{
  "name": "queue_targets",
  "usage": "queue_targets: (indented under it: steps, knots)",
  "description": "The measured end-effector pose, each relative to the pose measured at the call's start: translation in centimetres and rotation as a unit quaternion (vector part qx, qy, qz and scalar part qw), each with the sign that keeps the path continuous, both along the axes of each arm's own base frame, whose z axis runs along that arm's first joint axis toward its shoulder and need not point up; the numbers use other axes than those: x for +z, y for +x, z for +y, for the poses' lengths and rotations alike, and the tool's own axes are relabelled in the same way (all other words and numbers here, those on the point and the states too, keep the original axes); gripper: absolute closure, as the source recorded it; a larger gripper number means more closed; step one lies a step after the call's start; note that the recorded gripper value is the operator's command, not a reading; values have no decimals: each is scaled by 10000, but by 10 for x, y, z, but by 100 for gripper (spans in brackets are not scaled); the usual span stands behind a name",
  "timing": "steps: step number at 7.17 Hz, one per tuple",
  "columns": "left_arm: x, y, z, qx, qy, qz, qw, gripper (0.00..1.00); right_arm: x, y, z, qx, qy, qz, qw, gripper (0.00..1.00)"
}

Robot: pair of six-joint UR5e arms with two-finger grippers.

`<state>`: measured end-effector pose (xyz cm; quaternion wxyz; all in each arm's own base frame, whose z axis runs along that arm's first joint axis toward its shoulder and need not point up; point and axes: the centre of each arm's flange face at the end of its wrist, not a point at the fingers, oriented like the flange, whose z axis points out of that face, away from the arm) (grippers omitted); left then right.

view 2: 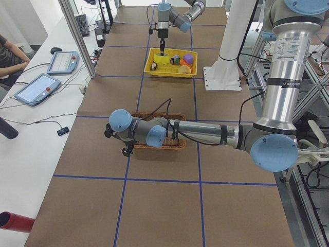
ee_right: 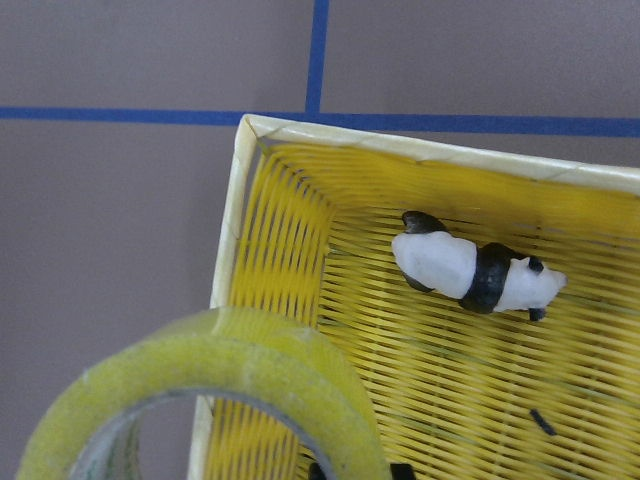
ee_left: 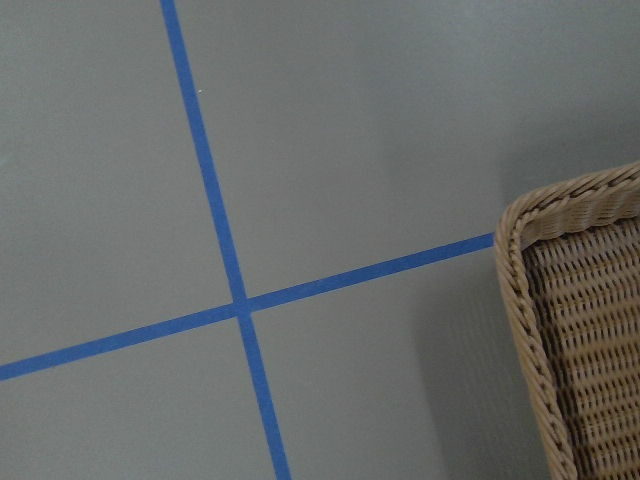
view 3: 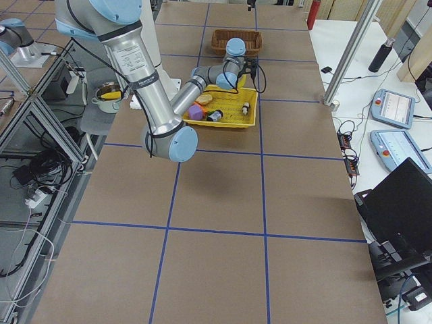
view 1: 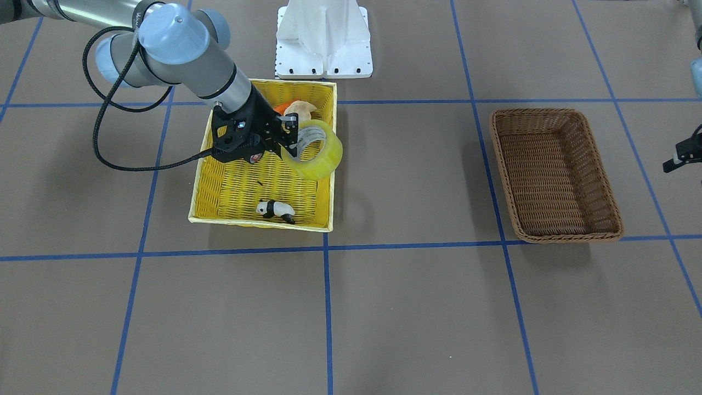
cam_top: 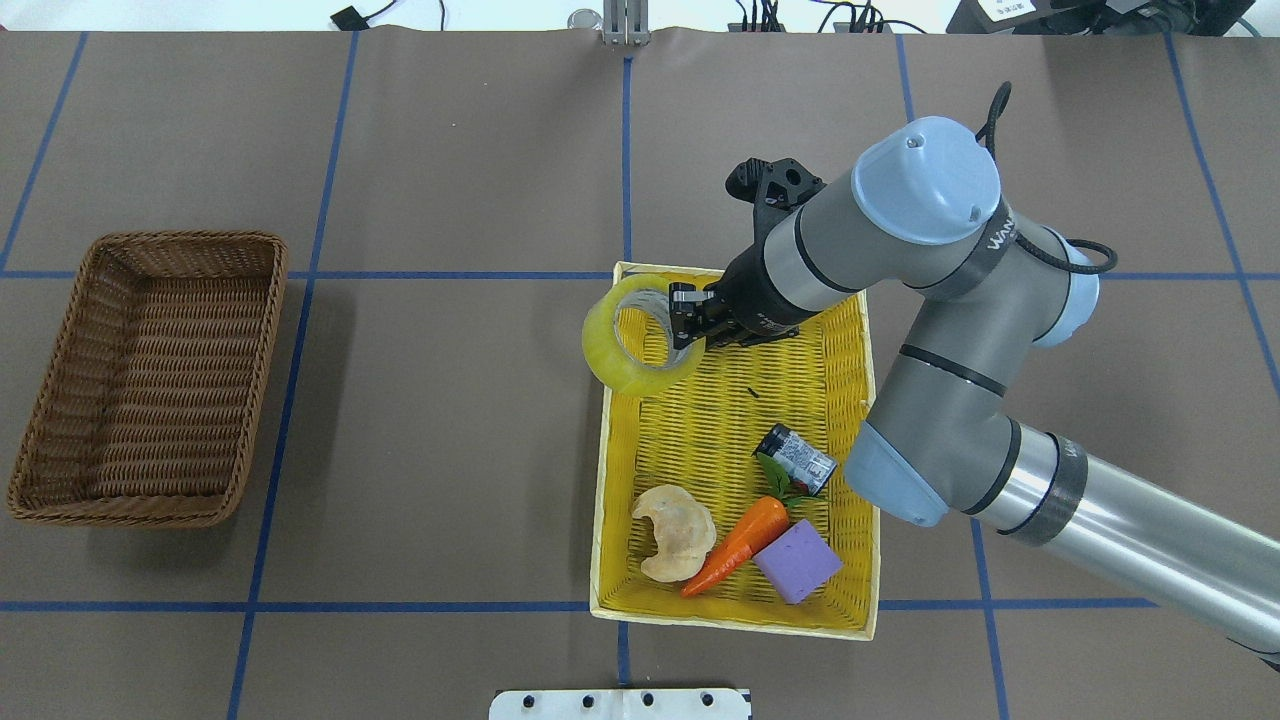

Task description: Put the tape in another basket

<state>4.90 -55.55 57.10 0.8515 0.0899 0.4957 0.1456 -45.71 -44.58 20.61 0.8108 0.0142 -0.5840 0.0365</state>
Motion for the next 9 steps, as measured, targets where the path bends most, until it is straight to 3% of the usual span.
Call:
queue_targets:
  steps: [1,3,5,6,7,8,9]
  knots:
    - [-27,27,-13,37,-54,153,9999,1,-5,4,4,133,-182,-350,9991,100]
    - [-89,99,-27,-41,-349,468,9983,1,-15,11,7,323,-212,-854,9956,100]
    - [-148,153,-32,-444,-1070,914,9891,1,-20,12,13,487,-207,-1400,9887,100]
    - [-167,175,-29,-672,-1065,1160,9852,1,-19,6,17,599,-214,-1737,9827,100]
    - [-172,194,-24,-882,-676,1413,9837,1,-17,0,22,740,-263,-2030,9760,100]
    - [-170,212,-18,-989,-337,1671,9804,1,-17,-5,25,851,-291,-2193,9715,100]
    - [-176,226,-12,-1057,-391,1972,9739,1,-17,-9,27,927,-300,-2269,9690,100]
